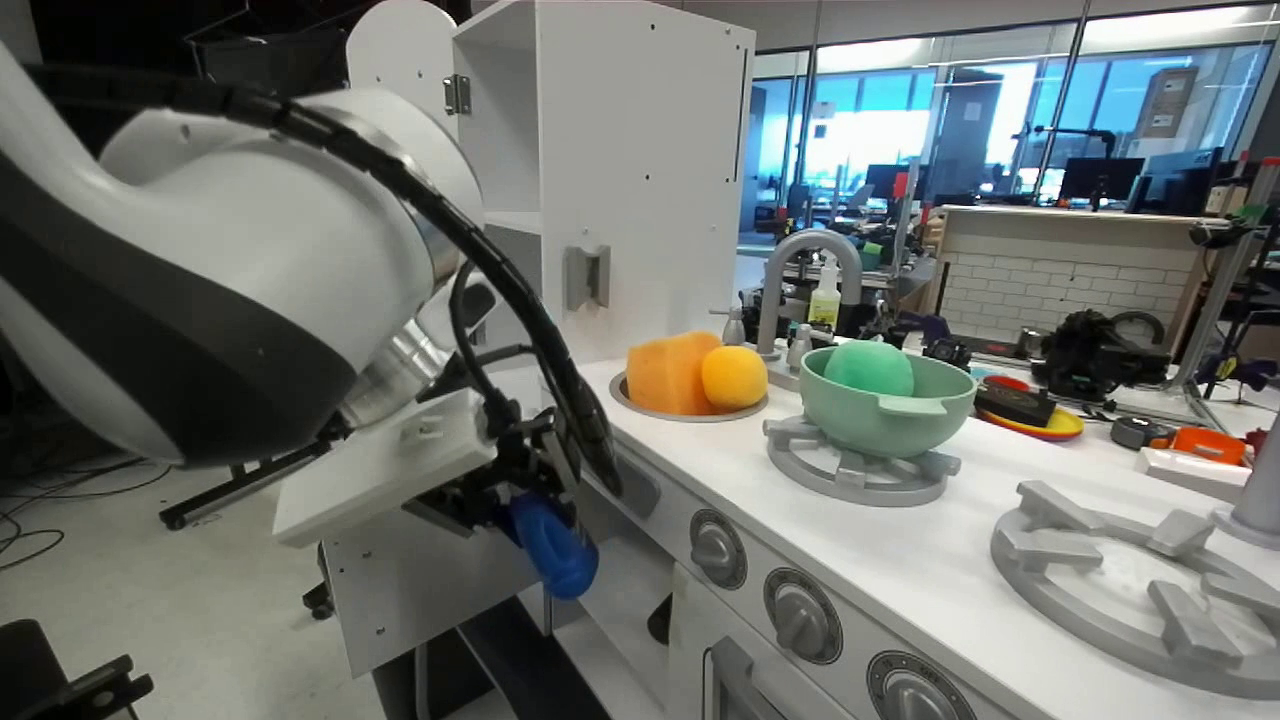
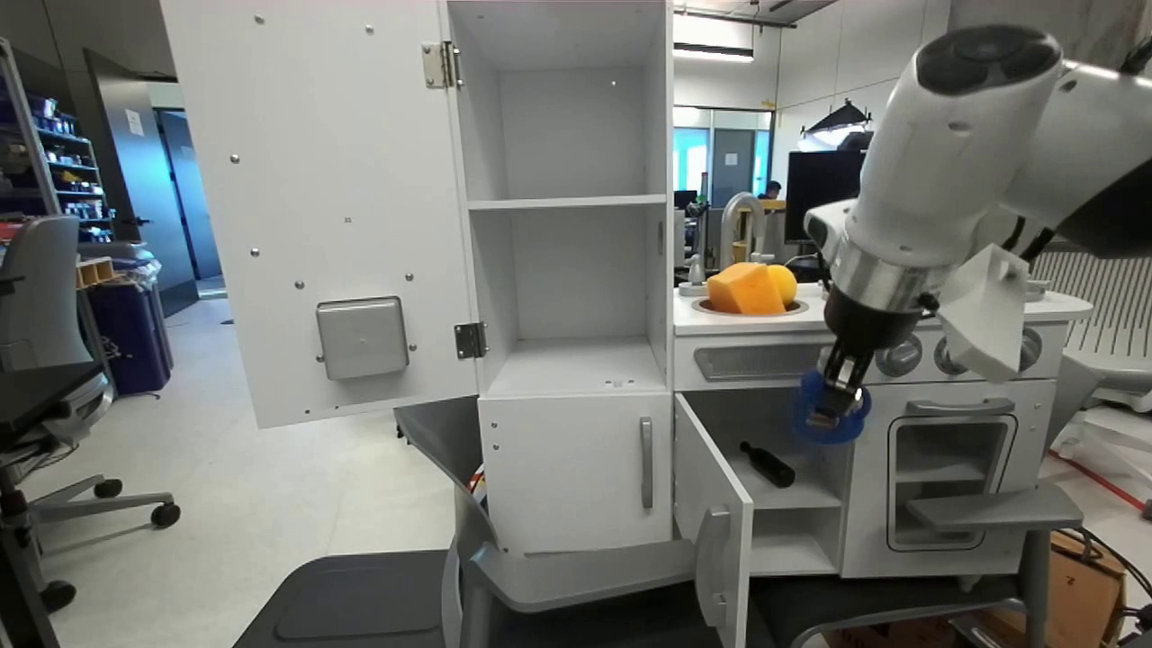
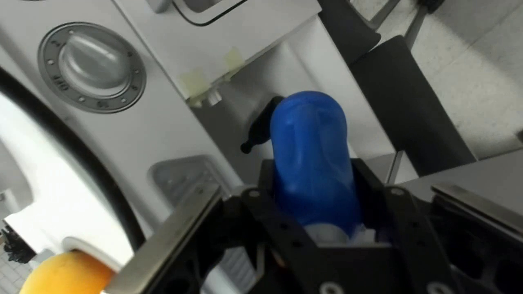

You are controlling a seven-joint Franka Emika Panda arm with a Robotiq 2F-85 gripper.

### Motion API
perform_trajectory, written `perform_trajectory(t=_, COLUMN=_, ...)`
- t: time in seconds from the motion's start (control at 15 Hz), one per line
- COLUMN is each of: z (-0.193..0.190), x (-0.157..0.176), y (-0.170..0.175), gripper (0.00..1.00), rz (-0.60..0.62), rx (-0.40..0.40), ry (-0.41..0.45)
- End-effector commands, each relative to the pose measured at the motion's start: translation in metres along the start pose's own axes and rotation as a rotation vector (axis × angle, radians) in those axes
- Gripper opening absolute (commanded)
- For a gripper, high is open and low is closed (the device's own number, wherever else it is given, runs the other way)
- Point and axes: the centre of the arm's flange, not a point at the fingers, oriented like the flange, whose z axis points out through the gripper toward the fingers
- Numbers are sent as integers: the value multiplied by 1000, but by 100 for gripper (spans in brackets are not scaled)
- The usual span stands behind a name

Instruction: Open the cabinet under sink, put the black bottle and blue bottle inside the cabinet underneath the sink

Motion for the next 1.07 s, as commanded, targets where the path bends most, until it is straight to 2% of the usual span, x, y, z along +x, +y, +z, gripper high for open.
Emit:
perform_trajectory(t=0.0, z=31, x=-41, y=-53, gripper=22, rz=-98, rx=-23, ry=-46)
perform_trajectory(t=0.13, z=56, x=-54, y=-68, gripper=22, rz=-113, rx=-36, ry=-45)
perform_trajectory(t=0.33, z=72, x=-49, y=-79, gripper=22, rz=-98, rx=-89, ry=-5)
perform_trajectory(t=0.73, z=99, x=-13, y=-80, gripper=22, rz=-42, rx=-219, ry=144)
perform_trajectory(t=1.0, z=121, x=-1, y=-82, gripper=22, rz=-34, rx=-288, ry=199)
